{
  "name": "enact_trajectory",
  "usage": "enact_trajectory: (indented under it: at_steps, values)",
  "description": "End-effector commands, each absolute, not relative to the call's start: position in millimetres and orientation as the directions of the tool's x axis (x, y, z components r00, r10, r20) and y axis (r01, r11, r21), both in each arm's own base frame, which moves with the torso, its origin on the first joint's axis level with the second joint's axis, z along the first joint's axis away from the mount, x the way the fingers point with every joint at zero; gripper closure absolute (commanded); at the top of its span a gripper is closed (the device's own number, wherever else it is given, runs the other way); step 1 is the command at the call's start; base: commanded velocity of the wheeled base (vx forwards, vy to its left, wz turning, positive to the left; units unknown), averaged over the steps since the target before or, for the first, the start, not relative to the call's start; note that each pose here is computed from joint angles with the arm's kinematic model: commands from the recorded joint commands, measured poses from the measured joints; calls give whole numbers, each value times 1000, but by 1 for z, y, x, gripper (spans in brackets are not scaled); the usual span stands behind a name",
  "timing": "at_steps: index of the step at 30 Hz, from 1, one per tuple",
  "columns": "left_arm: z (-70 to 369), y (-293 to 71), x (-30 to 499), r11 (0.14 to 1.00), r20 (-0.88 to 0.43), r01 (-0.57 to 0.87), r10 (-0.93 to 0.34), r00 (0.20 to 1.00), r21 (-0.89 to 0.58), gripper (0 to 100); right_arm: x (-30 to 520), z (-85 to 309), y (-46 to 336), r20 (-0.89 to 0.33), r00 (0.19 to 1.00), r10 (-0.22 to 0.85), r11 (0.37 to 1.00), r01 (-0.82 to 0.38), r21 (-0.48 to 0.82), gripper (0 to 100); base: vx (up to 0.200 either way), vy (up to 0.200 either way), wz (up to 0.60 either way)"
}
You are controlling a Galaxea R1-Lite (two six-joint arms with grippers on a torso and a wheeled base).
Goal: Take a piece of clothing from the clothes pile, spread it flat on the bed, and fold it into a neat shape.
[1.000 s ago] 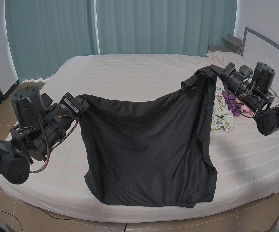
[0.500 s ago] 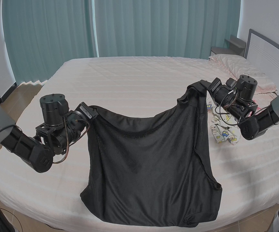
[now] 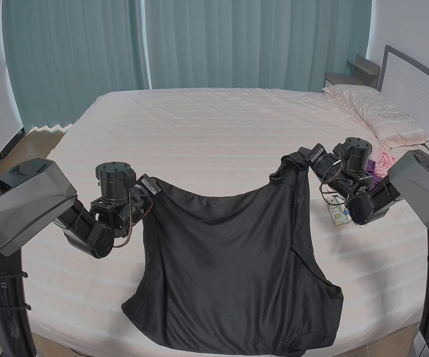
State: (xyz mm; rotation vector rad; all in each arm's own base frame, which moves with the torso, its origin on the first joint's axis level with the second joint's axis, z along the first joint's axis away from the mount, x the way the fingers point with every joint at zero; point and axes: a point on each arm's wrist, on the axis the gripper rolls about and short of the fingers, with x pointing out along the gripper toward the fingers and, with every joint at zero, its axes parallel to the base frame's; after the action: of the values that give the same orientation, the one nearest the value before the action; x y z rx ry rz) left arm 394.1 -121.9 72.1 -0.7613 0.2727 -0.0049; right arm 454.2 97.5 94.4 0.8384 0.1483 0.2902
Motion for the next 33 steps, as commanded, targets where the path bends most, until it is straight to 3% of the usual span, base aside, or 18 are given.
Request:
enact_trajectory:
  at_steps: [1, 7, 8, 11, 18, 20, 24, 31, 32, 33]
  values:
    - [36, -117, 414, 735, -294, -154, -64, 954, -660, 0, 467, 63, 98, -67, 952, 300, 642, -149, 752, 0, 0, 0, 0]
    - [15, -105, 430, 778, -306, -182, -14, 952, -601, 0, 479, 44, 89, -154, 958, 244, 674, -53, 737, 0, 0, 0, 0]
    - [14, -92, 437, 804, -294, -203, 36, 955, -559, 0, 489, 41, 80, -180, 969, 167, 689, 16, 725, 0, 0, 0, 0]
    - [21, -80, 447, 795, -262, -219, 79, 962, -565, 0, 499, 36, 69, -204, 974, 101, 694, 78, 716, 0, 0, 0, 0]
    - [17, -66, 444, 791, -288, -256, 107, 952, -555, 0, 496, 24, 53, -338, 939, 67, 725, 187, 662, 0, 0, 0, 0]
    - [16, -64, 436, 791, -305, -267, 107, 946, -550, 0, 494, 14, 48, -381, 923, 54, 765, 207, 609, 0, 0, 0, 0]
    - [40, -64, 413, 747, -303, -273, 100, 948, -607, 0, 488, 19, 42, -371, 928, 35, 769, 212, 603, 0, 0, 0, 0]
    - [62, -63, 363, 681, -349, -258, 4, 937, -685, 0, 446, 30, 41, -398, 910, 117, 768, 171, 617, 0, 0, 0, 0]
    - [61, -65, 334, 646, -396, -276, -43, 917, -712, 0, 415, 26, 42, -401, 893, 204, 785, 96, 612, 0, 0, 0, 0]
    - [60, -65, 328, 632, -404, -277, -62, 913, -724, 0, 406, 23, 42, -402, 889, 220, 796, 75, 601, 0, 0, 0, 0]
